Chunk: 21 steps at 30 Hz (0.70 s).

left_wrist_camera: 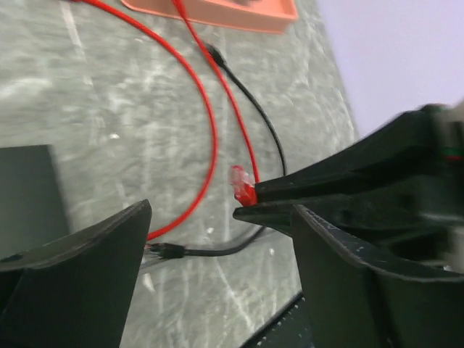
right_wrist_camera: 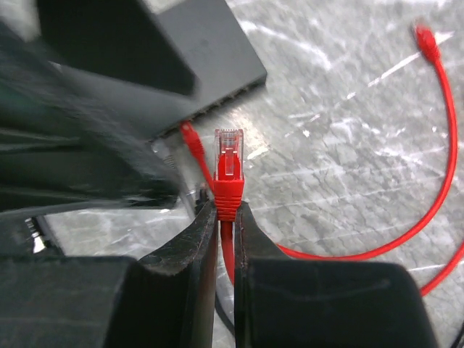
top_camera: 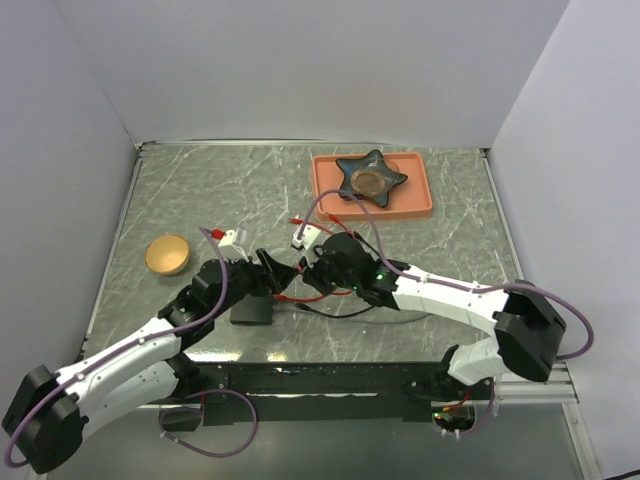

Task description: Insert the plug into the switch port

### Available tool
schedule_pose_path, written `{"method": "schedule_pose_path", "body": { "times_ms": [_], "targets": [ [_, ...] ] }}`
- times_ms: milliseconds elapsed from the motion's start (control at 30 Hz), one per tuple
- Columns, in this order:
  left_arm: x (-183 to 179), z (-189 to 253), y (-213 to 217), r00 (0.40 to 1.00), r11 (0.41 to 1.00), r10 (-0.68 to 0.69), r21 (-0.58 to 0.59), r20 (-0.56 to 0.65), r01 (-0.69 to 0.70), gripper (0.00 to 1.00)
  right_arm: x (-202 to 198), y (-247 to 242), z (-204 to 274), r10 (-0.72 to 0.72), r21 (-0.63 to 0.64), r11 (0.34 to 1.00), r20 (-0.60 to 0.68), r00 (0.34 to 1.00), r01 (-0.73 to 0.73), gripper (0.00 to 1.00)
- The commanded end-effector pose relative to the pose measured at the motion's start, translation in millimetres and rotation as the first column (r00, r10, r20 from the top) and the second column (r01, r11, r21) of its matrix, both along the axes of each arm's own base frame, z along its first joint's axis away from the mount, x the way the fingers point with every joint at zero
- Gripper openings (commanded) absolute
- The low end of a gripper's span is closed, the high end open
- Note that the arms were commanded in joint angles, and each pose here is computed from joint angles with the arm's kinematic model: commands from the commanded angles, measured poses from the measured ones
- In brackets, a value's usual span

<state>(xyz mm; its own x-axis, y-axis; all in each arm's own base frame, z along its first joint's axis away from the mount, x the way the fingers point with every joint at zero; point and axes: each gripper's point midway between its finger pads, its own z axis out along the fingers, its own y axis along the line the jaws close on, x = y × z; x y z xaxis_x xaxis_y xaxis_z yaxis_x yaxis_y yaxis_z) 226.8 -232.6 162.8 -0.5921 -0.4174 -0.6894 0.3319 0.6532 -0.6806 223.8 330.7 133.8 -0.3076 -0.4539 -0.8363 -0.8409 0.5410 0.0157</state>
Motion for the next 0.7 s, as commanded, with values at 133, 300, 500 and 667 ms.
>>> {"method": "schedule_pose_path", "body": {
  "times_ms": [133, 300, 500, 667],
  "targets": [
    [8.8, 27.7, 47.0, 0.976, 0.977, 0.213, 0.000, 0.051, -0.213, 0.86, 29.4, 9.3, -14.4, -0.112, -0.074, 0.991, -0.025, 0.993, 0.110, 0.00],
    [15.6, 12.4, 72.7, 0.951, 0.950, 0.308, 0.070, -0.035, -0.305, 0.86, 34.6, 16.1, -45.6, -0.161, -0.160, 0.977, -0.117, 0.980, 0.142, 0.00],
    [29.3, -29.1, 96.3, 0.903, 0.925, 0.377, 0.133, -0.205, -0.356, 0.87, 40.2, 28.8, -73.2, -0.191, -0.249, 0.958, -0.192, 0.963, 0.140, 0.00],
    [35.4, -72.3, 111.1, 0.851, 0.904, 0.425, 0.191, -0.308, -0.382, 0.89, 31.7, 30.0, -89.5, -0.183, -0.281, 0.953, -0.251, 0.950, 0.109, 0.00]
  ]
}}
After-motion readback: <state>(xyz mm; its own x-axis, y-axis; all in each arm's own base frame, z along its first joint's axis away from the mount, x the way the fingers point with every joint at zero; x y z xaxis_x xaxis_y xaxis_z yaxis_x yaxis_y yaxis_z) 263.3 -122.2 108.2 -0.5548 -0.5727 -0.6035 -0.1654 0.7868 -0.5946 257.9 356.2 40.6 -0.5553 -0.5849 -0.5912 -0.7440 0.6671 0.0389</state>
